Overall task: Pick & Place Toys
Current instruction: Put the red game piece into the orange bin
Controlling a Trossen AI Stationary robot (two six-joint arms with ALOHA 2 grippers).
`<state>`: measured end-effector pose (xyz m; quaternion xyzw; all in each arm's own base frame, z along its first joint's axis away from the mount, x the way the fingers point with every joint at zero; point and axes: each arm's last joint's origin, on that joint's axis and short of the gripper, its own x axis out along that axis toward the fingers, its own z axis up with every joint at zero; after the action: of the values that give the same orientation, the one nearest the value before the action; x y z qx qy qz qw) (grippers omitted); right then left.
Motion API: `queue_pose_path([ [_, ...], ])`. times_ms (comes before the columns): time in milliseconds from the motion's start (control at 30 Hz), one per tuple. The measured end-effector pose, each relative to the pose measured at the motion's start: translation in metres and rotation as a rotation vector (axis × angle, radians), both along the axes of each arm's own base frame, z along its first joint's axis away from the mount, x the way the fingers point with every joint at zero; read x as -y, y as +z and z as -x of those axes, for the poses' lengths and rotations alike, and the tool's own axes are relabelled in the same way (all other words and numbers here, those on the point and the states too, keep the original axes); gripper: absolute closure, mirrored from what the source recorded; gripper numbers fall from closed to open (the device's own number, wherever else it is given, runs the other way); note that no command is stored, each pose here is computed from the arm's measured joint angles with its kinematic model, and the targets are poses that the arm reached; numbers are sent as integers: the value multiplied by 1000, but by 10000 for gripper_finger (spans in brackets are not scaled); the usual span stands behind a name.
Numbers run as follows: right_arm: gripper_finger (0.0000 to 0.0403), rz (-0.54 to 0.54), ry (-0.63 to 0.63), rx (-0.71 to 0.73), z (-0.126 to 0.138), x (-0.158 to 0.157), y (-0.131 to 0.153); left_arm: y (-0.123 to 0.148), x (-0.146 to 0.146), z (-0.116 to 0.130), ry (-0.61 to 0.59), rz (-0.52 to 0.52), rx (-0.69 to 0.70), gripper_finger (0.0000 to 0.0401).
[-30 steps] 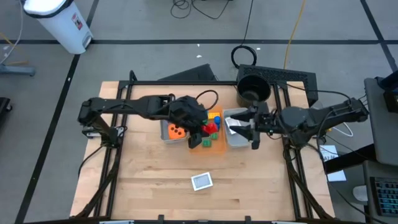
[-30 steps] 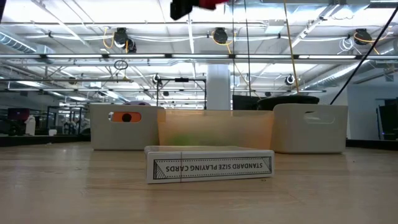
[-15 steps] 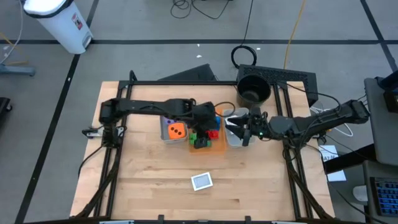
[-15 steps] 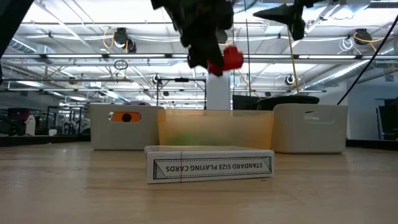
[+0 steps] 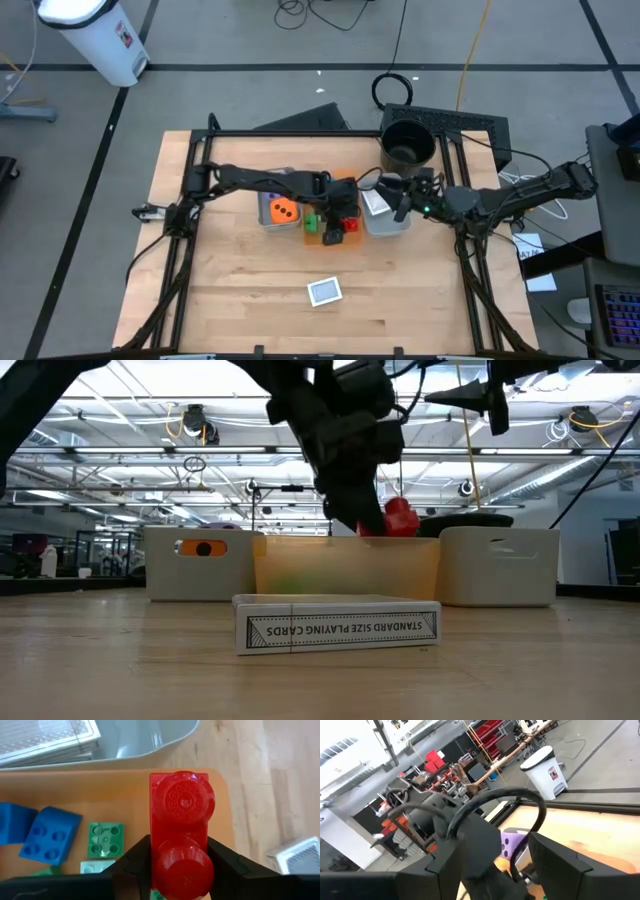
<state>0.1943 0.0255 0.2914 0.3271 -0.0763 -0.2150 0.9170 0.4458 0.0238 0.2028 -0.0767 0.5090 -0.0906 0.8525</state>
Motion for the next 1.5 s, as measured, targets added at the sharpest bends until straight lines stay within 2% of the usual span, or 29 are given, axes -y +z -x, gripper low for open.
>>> queue_pose_path([
  [267, 191, -8, 0, 1, 1, 0, 0, -22, 6, -6, -11, -3, -42, 233],
  [533, 191, -7, 0, -4, 1, 0, -1, -30, 6, -12, -5, -2, -15, 266],
  [833, 197, -12, -1, 7, 1, 0, 1, -46, 2, -15, 27, 15, -51, 229],
  [1167, 200, -11, 2, 7, 1, 0, 1, -46, 0, -15, 43, 18, -45, 257],
  [1267, 200, -10, 4, 5, 1, 0, 1, -46, 0, -15, 39, 16, -45, 239],
  [1500, 200, -10, 5, 5, 1, 0, 1, -46, -4, -15, 57, 21, -48, 158],
])
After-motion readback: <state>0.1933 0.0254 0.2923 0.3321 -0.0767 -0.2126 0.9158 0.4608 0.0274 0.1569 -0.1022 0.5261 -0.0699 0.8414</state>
